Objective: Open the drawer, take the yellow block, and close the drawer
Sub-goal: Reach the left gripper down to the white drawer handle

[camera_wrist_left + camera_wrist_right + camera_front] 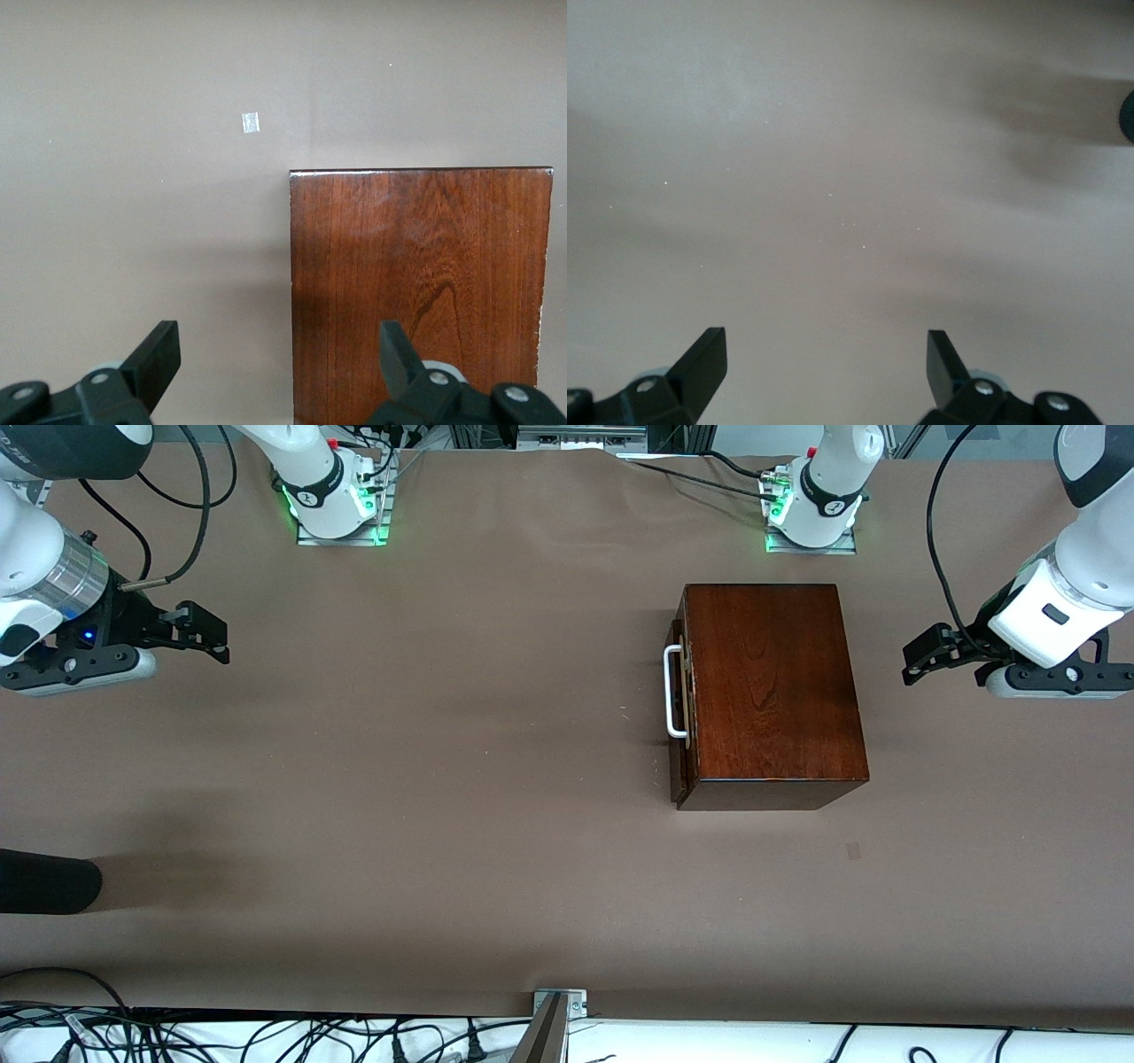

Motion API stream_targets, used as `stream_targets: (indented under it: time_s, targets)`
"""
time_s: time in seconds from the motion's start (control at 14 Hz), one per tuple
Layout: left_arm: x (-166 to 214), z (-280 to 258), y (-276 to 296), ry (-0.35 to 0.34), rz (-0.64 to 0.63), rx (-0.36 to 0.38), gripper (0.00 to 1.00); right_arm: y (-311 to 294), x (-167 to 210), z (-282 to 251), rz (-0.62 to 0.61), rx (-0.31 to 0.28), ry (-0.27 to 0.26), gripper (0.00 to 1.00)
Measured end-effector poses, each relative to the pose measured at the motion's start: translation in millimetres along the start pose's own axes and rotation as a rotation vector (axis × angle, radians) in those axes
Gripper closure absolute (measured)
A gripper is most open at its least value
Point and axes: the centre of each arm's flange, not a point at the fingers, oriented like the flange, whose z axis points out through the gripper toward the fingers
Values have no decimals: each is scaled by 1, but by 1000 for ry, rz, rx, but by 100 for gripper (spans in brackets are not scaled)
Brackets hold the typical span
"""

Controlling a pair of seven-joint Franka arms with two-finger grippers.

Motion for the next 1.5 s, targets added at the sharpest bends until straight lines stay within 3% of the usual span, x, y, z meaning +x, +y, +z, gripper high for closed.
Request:
stream_targets:
  time_s: [0.43, 0.71, 1.07, 1.29, 1.5]
  targets:
    - [-2, 1, 3, -17, 7, 2, 0, 0, 0, 0, 0, 0, 0, 0]
    - [-16, 3, 28, -108, 53, 13, 0, 0, 0, 0, 1, 0, 0, 0]
    - [-45, 13, 142, -147, 218, 31, 0, 1, 0, 0, 2, 0, -1, 0]
    - [-60, 44, 228, -128, 151, 61, 0, 2, 0, 0, 3, 0, -1, 0]
    - [-59, 85, 274, -116, 62, 63, 0, 2, 0, 0, 3, 0, 0, 0]
